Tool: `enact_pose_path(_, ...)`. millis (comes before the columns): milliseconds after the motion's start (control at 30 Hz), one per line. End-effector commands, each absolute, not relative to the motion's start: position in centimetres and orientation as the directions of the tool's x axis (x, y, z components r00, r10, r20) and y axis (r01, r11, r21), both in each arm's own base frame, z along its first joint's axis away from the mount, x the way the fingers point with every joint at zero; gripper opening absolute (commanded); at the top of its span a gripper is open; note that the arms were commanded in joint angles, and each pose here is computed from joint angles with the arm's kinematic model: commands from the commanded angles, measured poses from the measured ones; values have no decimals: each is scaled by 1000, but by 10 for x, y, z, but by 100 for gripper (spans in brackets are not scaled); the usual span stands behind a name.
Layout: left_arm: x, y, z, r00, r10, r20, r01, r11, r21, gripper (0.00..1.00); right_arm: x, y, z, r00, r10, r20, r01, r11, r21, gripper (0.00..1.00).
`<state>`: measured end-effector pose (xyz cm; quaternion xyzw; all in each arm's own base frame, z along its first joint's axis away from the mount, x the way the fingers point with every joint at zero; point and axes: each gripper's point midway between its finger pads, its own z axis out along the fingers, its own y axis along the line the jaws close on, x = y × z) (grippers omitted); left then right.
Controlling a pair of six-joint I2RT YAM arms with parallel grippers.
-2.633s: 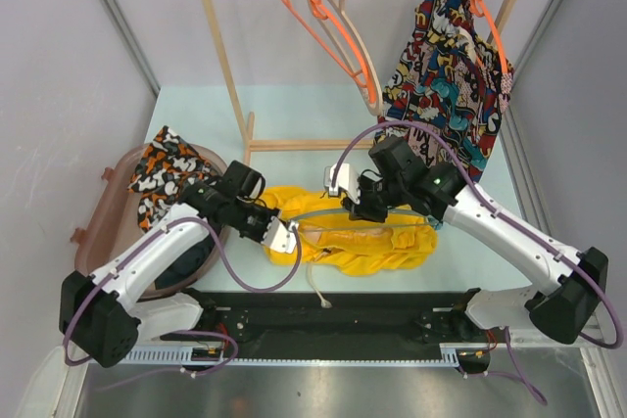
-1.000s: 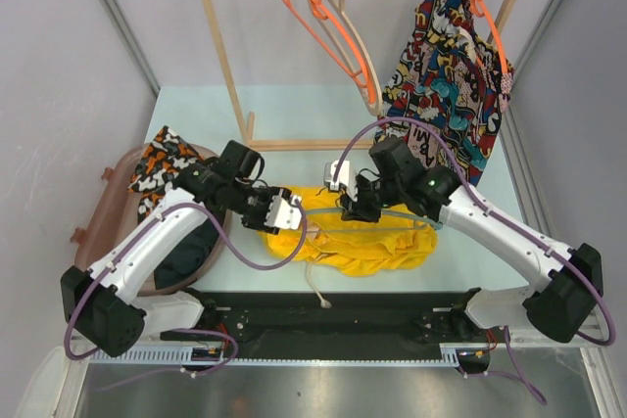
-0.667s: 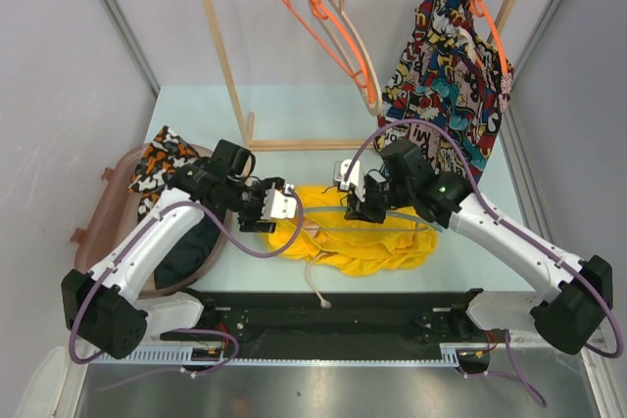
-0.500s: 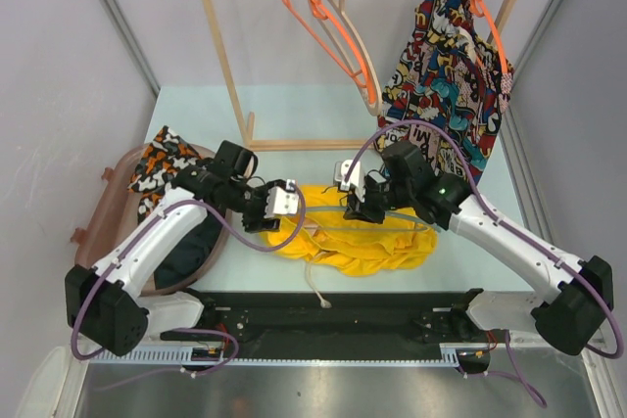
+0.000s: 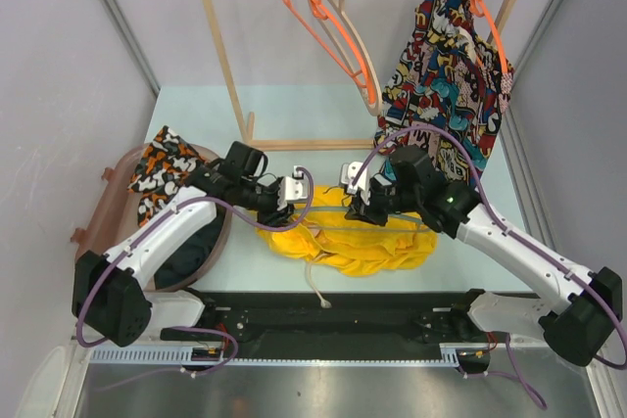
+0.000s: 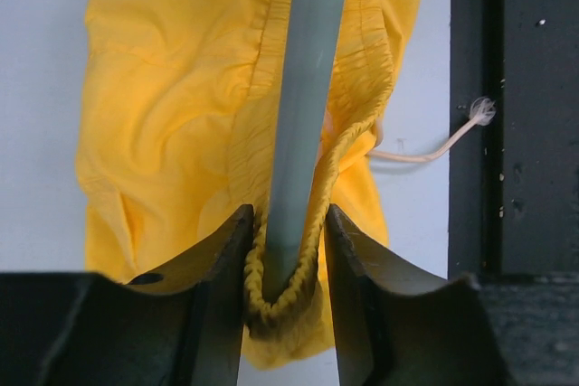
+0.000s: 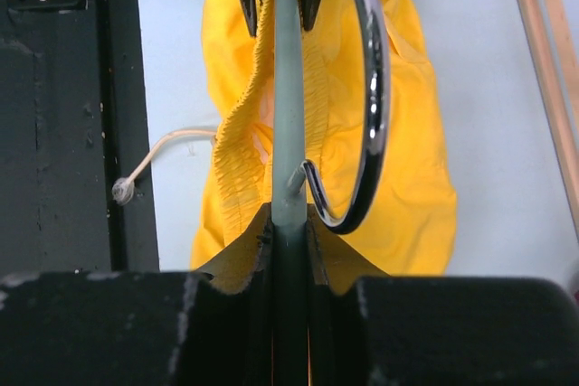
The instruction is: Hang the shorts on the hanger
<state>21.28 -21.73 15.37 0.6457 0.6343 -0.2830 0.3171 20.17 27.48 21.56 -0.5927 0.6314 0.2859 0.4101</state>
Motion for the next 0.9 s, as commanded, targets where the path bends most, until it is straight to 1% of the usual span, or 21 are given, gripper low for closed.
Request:
enact_pose_path(0, 201, -233, 163, -18, 563, -826, 1000, 12, -14, 41, 206, 290, 262, 149, -372, -916, -966, 144, -216, 0)
enact_pose_path(33, 201, -232, 161, -20, 566, -824, 1000, 16, -13, 41, 207, 290, 263, 151, -367, -918, -964, 150, -218, 0)
enact_pose_path(67, 200, -232, 160, -29, 570, -821, 1000, 17, -24, 37, 207, 291, 262, 152, -366, -918, -964, 148, -219, 0)
enact_pose_path(100, 200, -231, 159, -29, 572, -820, 1000, 18, -23, 21, 206, 291, 260, 151, -369, -917, -965, 145, -218, 0)
enact_pose_path(167, 199, -230, 158, -28, 577, -816, 1000, 13, -26, 1, 205, 289, 259, 145, -375, -916, -966, 147, -213, 0)
enact_pose_path(200, 198, -228, 159, -28, 575, -817, 1000, 17, -22, 0, 204, 288, 259, 139, -377, -916, -967, 147, -208, 0)
enact_pose_path(233, 198, -227, 159, -12, 577, -817, 1000, 12, -7, 0, 204, 286, 260, 130, -379, -916, -966, 160, -203, 4)
enact_pose_path(267, 198, -224, 157, -10, 583, -812, 1000, 18, 0, 0, 202, 281, 258, 93, -385, -918, -969, 178, -173, 24)
enact_pose_path(333, 200, -219, 159, 32, 580, -814, 999, 14, 49, 0, 202, 273, 262, 46, -380, -924, -965, 221, -139, 48)
enact_pose_path(367, 197, -213, 155, 36, 593, -804, 999, 10, 52, 0, 203, 260, 272, 5, -351, -936, -955, 277, -109, 69)
enact_pose_path(400, 196, -211, 155, 76, 596, -799, 996, -12, 86, 0, 204, 253, 277, -16, -336, -942, -949, 301, -91, 76)
enact_pose_path(433, 195, -210, 158, 95, 592, -800, 994, -13, 109, 0, 204, 245, 282, -35, -319, -947, -941, 329, -76, 88)
enact_pose_path(500, 191, -210, 159, 109, 577, -810, 993, -24, 116, 0, 211, 218, 298, -62, -272, -960, -905, 422, -61, 92)
enact_pose_path(567, 193, -212, 162, 98, 558, -824, 993, -3, 116, 0, 204, 198, 305, -62, -262, -963, -891, 449, -65, 92)
enact_pose_path(600, 194, -214, 162, 34, 555, -831, 997, 42, 69, 0, 211, 180, 305, -73, -262, -962, -863, 501, -70, 92)
enact_pose_path(667, 203, -217, 163, -33, 545, -838, 996, 86, 17, 0, 201, 164, 296, -53, -320, -946, -862, 492, -118, 90)
enact_pose_path(700, 204, -219, 165, -82, 528, -846, 994, 106, -30, 0, 195, 155, 296, -19, -348, -937, -855, 492, -166, 89)
enact_pose_path(733, 207, -220, 165, -110, 522, -846, 991, 121, -54, 0, 186, 149, 284, -12, -403, -915, -864, 466, -193, 84)
enact_pose_path(800, 218, -222, 166, -172, 502, -847, 981, 167, -99, 0, 175, 143, 276, 3, -447, -895, -873, 435, -220, 79)
enact_pose_path(833, 220, -223, 168, -191, 491, -850, 977, 177, -117, 0, 164, 142, 265, -2, -478, -878, -895, 393, -212, 75)
enact_pose_path(867, 227, -223, 171, -198, 477, -856, 974, 193, -118, 0, 159, 142, 259, -7, -490, -872, -905, 374, -203, 74)
